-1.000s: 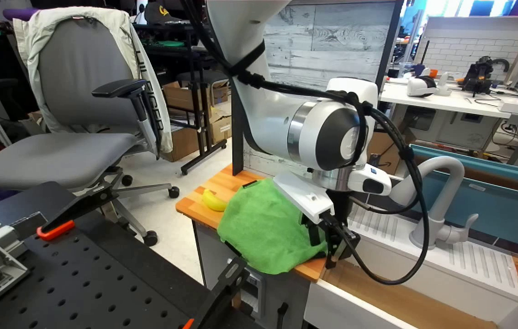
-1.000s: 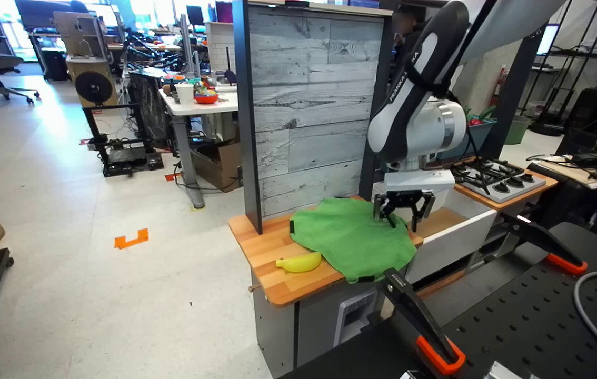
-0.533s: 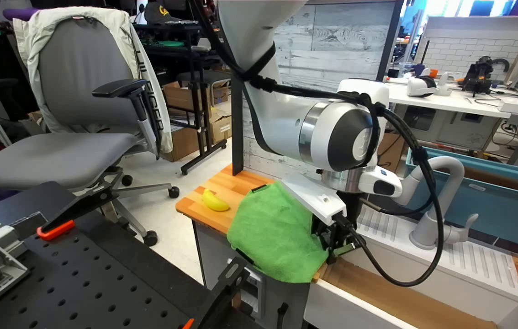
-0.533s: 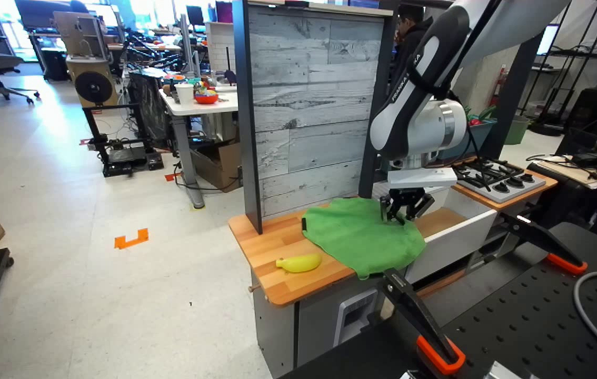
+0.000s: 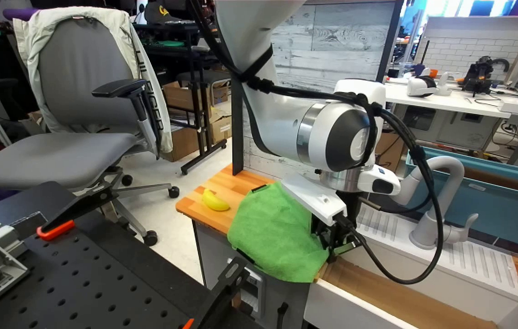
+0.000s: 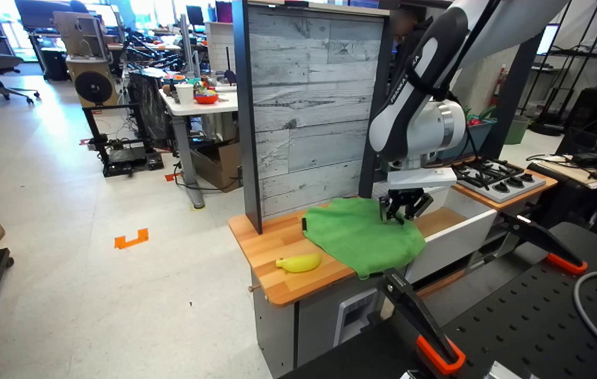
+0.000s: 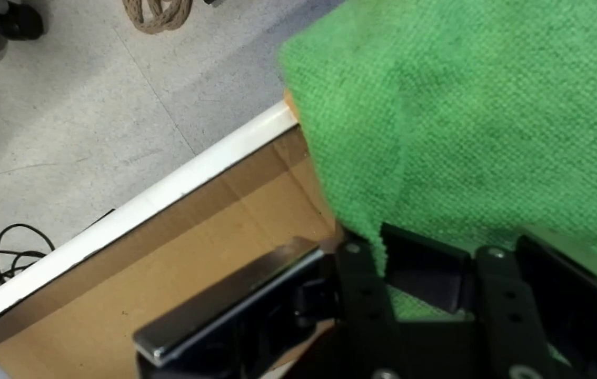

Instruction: Fold the green towel in half twice

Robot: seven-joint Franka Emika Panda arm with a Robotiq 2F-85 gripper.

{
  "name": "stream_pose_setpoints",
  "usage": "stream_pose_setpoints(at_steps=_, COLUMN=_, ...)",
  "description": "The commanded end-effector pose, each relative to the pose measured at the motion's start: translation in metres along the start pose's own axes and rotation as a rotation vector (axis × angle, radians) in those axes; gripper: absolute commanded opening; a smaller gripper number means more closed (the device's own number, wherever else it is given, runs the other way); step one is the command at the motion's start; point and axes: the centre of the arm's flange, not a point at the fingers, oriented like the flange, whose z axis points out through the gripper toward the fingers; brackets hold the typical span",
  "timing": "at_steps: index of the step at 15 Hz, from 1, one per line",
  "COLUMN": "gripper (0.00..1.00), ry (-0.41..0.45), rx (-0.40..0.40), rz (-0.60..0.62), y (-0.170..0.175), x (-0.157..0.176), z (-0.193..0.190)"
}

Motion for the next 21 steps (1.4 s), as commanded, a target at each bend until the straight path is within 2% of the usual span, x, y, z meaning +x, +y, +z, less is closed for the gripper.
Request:
stream_pose_setpoints(at_steps=1, gripper=0.02, ry=0.075, rx=0.018, rz=-0.03, y=-0.011, x=-0.028, z=-0.011)
stream_pose_setpoints(at_steps=5, gripper=0.02, ry=0.181, rx=0.033, rz=-0.039, y=-0.006, x=-0.058, z=-0.025)
stream_pose_setpoints(at_steps=9, gripper=0.02, ry=0.256, rx=0.05, rz=-0.043, y=-0.004, x=-0.073, z=-0.039)
stream_pose_setpoints(at_steps=17, gripper=0.02, ry=0.244, rx=0.102, rz=-0.08, y=-0.039, x=-0.081, z=-0.103)
stream_pose_setpoints(at_steps=21, gripper=0.02, ry=0.236, rx=0.123, rz=-0.114, y=-0.072, x=-0.081, z=-0.126)
